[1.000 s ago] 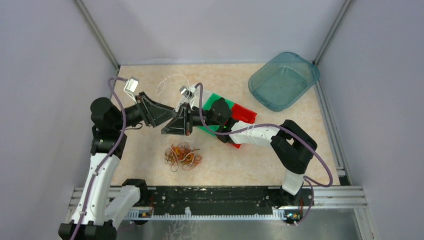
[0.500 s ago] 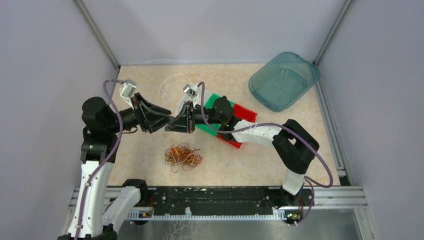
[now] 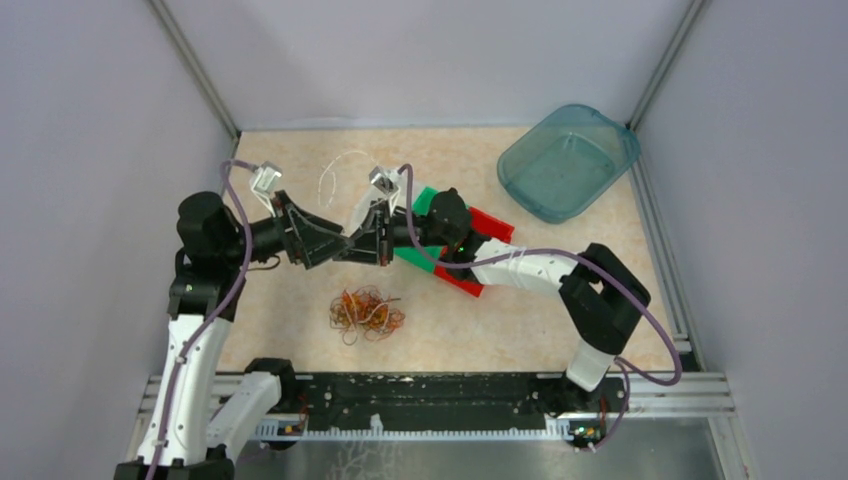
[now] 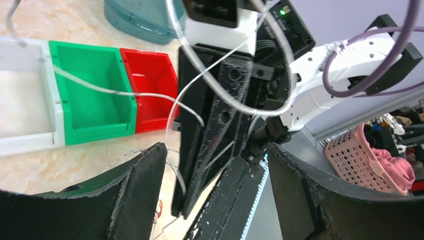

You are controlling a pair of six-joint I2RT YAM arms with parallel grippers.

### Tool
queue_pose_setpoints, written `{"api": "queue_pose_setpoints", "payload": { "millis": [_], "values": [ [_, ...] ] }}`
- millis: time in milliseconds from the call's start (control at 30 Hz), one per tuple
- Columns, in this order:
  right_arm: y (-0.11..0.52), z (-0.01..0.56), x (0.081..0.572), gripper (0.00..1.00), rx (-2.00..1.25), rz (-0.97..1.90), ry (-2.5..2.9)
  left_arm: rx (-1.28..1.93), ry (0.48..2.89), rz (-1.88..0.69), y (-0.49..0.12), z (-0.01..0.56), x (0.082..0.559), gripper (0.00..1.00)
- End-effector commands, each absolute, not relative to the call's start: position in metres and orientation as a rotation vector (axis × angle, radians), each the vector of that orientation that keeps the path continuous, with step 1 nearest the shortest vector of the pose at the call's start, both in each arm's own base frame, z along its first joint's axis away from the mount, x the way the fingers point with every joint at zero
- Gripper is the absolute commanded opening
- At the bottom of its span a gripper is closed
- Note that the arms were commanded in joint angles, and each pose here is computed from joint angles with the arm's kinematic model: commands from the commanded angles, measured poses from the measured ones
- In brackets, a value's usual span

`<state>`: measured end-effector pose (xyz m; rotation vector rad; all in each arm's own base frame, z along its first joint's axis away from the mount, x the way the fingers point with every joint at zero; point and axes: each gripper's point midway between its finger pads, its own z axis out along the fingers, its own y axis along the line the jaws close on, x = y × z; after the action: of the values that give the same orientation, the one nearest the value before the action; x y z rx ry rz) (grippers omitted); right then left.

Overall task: Untangle the cables
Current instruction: Untie the cable.

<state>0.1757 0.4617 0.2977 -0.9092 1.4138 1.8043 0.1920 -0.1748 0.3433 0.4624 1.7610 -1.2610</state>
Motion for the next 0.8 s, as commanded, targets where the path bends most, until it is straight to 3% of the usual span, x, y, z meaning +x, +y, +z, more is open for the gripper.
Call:
{"api": "queue_pose_setpoints", "payload": {
  "millis": [0,200,433,767],
  "values": [
    [0.448,0.346,0.166,0.0,-0.947,1.772,1.221,0.398,1.751,-1.217,-0.17,0.345,0.199,0.8],
    [0.449,0.348,0.16,0.0,-0.967,1.777,1.183,0.279,1.685,-1.227,-0.168,0.341,0.213,0.79],
    [0.457,0.34,0.156,0.0,-0.997,1.76,1.203,0.309,1.668,-1.461,-0.183,0.346,0.205,0.79],
    [0.47,0.332,0.151,0.0,-1.011,1.777,1.217,0.284,1.614,-1.525,-0.185,0.355,0.205,0.69]
  ]
}}
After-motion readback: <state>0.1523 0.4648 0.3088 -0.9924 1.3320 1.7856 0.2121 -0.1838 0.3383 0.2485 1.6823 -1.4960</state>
